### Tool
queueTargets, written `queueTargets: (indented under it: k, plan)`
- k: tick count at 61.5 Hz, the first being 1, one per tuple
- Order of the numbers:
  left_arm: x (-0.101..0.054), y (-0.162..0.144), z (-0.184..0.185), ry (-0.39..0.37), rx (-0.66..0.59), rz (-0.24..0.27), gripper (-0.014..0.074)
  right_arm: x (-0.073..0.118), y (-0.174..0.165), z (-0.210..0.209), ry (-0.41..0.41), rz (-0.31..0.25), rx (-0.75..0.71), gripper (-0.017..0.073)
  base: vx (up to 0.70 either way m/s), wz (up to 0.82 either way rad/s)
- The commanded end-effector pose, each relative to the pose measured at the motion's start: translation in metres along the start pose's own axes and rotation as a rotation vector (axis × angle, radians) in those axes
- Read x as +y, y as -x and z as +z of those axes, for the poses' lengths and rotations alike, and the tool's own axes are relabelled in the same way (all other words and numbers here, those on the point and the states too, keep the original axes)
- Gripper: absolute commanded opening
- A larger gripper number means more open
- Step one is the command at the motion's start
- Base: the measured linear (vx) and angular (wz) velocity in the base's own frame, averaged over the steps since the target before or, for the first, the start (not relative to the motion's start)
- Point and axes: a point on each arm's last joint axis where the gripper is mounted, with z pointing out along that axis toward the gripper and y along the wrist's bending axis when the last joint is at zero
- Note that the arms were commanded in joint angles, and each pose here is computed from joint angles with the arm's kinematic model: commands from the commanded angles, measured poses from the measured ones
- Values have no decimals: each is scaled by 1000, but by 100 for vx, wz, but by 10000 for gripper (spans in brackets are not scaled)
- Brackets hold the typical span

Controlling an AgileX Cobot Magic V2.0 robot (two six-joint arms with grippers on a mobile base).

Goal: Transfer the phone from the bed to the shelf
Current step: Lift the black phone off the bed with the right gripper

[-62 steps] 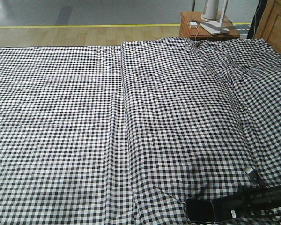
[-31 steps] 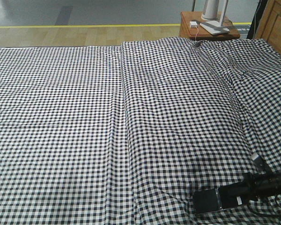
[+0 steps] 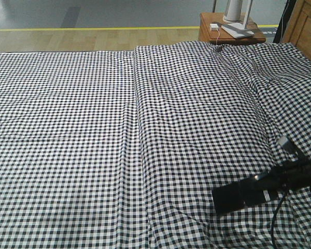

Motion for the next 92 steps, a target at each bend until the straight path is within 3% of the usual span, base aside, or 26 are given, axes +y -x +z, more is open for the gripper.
queueTargets:
  k: [1, 16, 33, 55, 75, 92]
  plan:
    - [0, 15, -2, -1, -104, -19, 1, 60, 23, -26, 106, -100, -51, -3, 0, 0]
    - [0, 15, -2, -1, -104, -19, 1, 158, 43, -41, 60, -347, -66, -3, 0, 0]
    - [0, 15, -2, -1, -104, -19, 1, 261, 34, -56, 43, -600, -98, -3, 0, 0]
    - [0, 15, -2, -1, -104, -19, 1, 366, -8, -62, 103, -842, -104, -3, 0, 0]
    - [0, 15, -2, -1, -104, -19, 1, 423, -48, -59, 211, -977, -71, -3, 0, 0]
    - [0, 15, -2, -1, -104, -19, 1, 437, -61, -61, 245, -991, -63, -3, 0, 0]
